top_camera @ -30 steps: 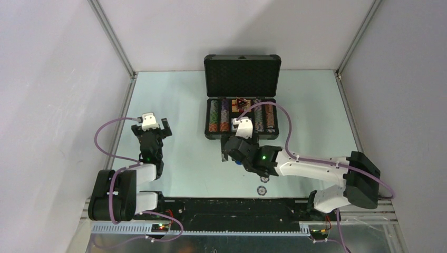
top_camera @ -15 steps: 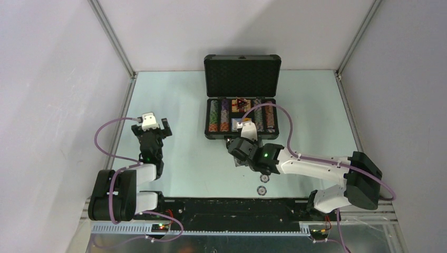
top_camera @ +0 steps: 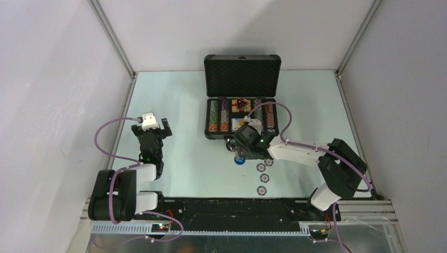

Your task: Pack up texas hold em set

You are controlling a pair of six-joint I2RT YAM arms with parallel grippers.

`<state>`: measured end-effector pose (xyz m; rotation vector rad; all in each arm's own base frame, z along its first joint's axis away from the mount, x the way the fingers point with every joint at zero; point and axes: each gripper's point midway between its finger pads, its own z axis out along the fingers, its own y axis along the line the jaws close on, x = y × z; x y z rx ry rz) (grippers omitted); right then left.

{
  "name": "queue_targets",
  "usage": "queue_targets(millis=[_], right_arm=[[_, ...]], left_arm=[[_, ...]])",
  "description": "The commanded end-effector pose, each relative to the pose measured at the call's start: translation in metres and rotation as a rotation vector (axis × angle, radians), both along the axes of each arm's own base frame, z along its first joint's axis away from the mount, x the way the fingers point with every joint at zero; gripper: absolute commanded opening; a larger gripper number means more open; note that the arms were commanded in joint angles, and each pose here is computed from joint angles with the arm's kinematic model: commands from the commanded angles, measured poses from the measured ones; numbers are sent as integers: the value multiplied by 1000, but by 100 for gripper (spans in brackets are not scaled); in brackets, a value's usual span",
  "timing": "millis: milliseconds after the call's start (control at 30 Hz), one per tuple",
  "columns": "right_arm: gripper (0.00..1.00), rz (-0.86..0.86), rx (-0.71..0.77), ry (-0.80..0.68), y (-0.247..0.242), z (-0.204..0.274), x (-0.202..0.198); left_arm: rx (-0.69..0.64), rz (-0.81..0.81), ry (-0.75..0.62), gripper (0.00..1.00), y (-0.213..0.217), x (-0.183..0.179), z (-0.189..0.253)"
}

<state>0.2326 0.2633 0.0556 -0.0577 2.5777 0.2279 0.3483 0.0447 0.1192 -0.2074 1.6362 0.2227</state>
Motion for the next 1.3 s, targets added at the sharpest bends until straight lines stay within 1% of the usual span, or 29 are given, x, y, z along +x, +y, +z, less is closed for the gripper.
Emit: queue_targets(millis=[0,67,167,200,233,267,300,400,467,500,600,667,767,867,933,967,1100,1267], right_arm=[[77,6,73,24,15,-7,7],[76,21,84,31,20,-11,8],[72,18,79,63,24,-20,8],[72,16,74,70,23,-22,6],[71,16,69,76,23,-24,6],[70,16,65,78,23,-25,5],[70,20,63,82,22,-26,4],[70,32,54,93,23,-29,2],[70,39,52,99,24,-30,1],[70,43,51,98,25,-30,1],[70,56,30,104,25,-34,-2],[70,64,1,109,24,-37,-4],[70,81,-50,106,23,-39,-6],[70,87,-76,120,23,-44,-10],[69,91,-78,128,24,-47,-13],[69,97,-80,128,26,-48,-15],[66,102,-87,136,27,-52,-17],[59,104,-110,141,24,-55,-20]], left_arm=[[-12,15,-68,98,4,3,16],[-4,12,-76,98,3,3,20],[52,-44,-90,98,-9,-1,28],[59,-5,-101,98,-6,-6,34],[70,1,-103,98,-10,-8,38],[71,56,-108,98,-4,-12,45],[67,59,-116,98,-7,-11,52],[37,119,-73,98,-2,-13,57],[32,115,4,98,-6,-7,54],[3,117,42,98,-8,-4,54],[-41,134,80,98,-8,-5,53],[-87,130,66,98,-11,-9,58],[-147,119,0,98,-13,-22,72],[-224,216,-47,98,1,-42,75],[-241,233,-28,98,5,-51,74],[-244,222,6,98,3,-53,73],[-270,155,72,98,-10,-55,64],[-344,68,55,98,-28,-52,62]])
